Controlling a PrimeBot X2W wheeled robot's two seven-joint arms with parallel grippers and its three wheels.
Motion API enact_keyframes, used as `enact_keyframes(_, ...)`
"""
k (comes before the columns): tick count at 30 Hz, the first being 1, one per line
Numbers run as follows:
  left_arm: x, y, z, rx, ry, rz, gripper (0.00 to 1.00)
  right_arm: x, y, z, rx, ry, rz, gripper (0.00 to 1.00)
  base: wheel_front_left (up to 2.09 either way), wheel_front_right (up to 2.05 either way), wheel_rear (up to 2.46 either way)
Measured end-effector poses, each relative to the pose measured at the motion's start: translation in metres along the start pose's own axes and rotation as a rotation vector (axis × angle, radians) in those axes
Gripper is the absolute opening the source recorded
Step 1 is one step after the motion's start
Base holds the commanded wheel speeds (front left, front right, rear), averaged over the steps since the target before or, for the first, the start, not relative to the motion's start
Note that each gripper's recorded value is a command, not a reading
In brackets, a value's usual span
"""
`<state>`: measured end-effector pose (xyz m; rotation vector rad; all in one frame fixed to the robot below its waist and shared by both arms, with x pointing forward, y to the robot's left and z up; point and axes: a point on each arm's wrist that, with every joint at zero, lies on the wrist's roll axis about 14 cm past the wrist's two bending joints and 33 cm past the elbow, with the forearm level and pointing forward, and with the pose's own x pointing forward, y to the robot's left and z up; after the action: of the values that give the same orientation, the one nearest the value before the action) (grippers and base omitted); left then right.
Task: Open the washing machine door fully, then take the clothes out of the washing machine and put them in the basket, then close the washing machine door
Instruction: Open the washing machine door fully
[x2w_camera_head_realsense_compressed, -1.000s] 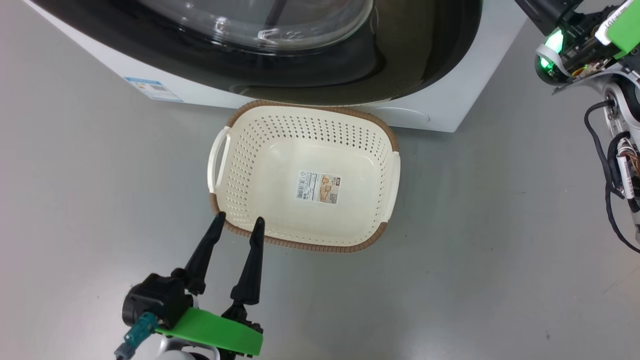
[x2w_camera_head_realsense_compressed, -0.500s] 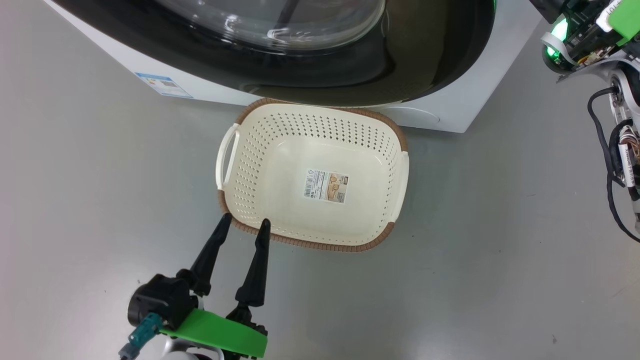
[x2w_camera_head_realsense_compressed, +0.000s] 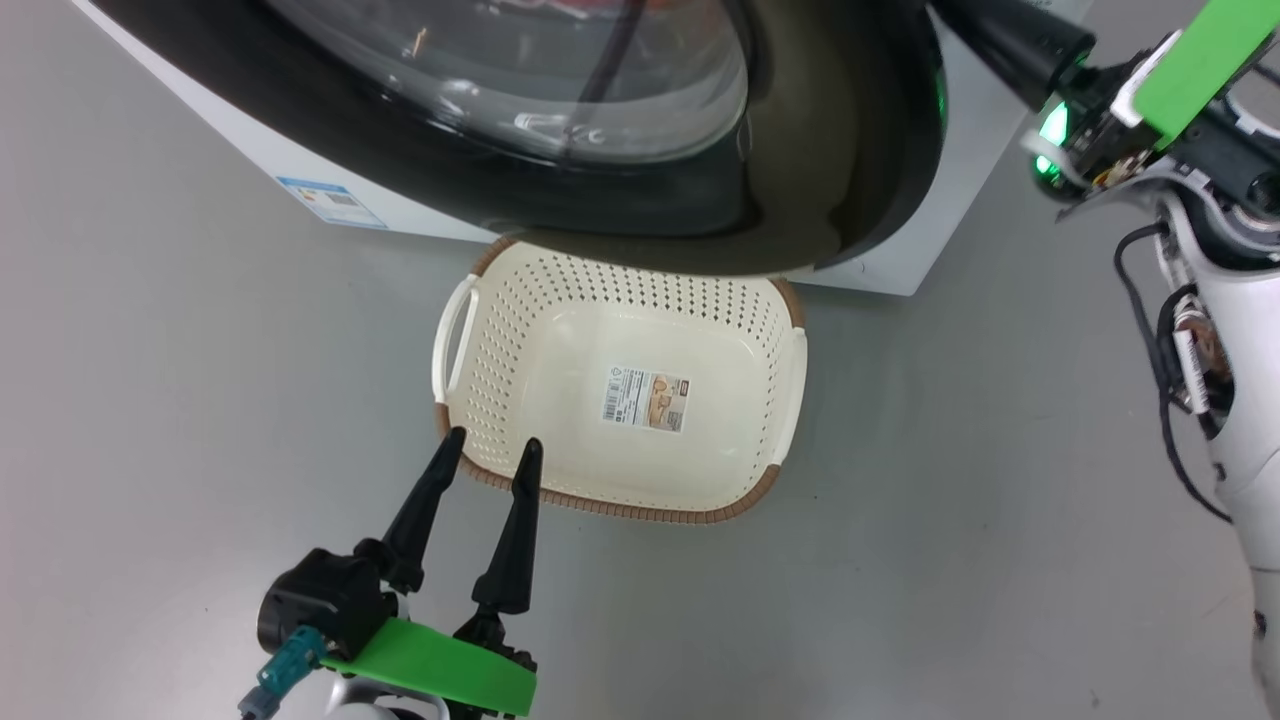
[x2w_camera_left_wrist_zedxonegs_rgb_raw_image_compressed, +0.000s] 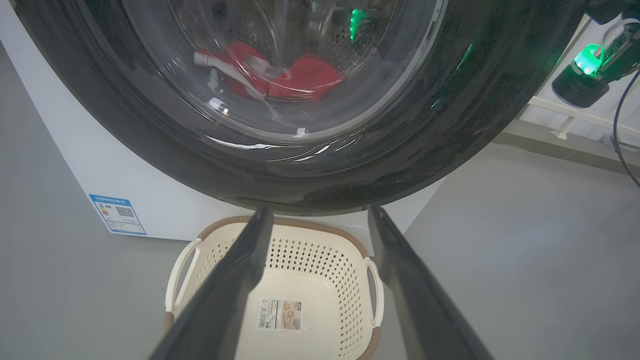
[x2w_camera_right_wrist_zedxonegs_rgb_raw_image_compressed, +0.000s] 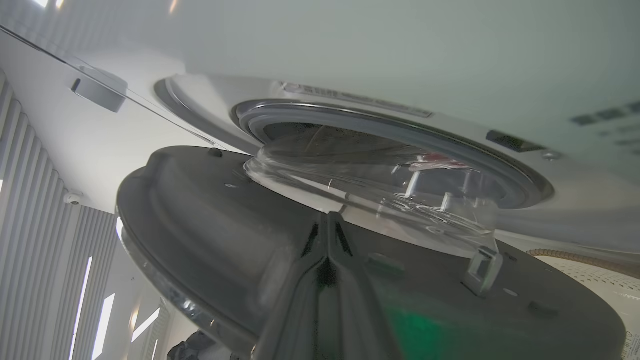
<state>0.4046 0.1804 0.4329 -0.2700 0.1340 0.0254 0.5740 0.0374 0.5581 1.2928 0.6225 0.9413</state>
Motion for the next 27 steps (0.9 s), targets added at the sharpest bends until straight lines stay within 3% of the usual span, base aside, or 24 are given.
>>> enact_keyframes(27,-0.022,-0.007,0.027,-0.005,-0.077,-0.014,1.00,-0.023,0.020,-0.080,-0.012,0.140,-0.022,0.00,0.00,0.00,0.00)
